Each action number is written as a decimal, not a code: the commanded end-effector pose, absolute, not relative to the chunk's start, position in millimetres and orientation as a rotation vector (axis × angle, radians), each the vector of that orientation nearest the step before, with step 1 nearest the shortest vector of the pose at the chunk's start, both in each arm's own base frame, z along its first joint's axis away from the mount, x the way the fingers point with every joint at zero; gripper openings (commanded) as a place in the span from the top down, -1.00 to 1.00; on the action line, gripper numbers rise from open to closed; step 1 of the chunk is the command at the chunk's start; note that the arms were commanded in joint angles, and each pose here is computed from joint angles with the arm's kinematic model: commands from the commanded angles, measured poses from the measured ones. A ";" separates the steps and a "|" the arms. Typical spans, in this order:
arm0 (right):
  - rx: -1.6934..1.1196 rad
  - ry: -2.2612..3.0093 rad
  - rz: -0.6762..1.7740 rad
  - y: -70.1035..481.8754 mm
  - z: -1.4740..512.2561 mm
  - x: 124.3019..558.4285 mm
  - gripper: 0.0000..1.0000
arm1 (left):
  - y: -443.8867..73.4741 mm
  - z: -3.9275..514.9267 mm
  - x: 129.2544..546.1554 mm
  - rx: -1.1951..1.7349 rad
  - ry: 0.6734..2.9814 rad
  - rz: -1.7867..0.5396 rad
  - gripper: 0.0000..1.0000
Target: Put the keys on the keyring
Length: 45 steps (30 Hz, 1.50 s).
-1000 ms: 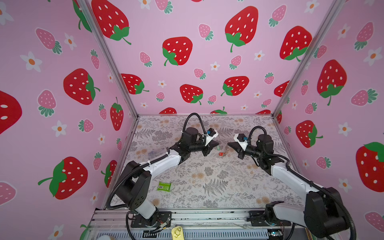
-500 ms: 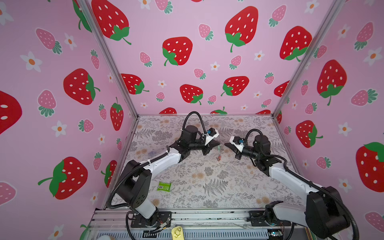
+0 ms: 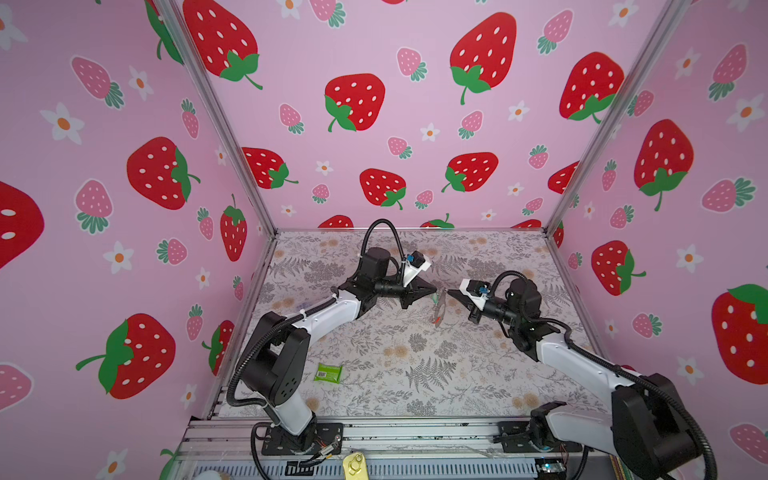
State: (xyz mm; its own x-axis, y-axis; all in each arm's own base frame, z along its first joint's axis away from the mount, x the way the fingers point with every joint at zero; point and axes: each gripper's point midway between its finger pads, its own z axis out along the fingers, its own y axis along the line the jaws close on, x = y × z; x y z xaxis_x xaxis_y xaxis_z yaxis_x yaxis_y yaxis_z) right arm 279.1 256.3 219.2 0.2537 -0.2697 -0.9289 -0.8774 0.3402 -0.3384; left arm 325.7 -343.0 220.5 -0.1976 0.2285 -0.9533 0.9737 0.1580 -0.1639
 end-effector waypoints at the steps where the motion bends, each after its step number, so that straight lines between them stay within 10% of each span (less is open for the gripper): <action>1: -1.203 1.162 0.558 258.6 236.8 269.6 1.00 | -349.5 248.4 317.8 1.221 1.506 -1.208 1.00; 45: -1.135 1.009 0.155 249.3 249.1 263.2 1.00 | -349.6 243.6 310.7 1.101 1.630 -1.462 1.00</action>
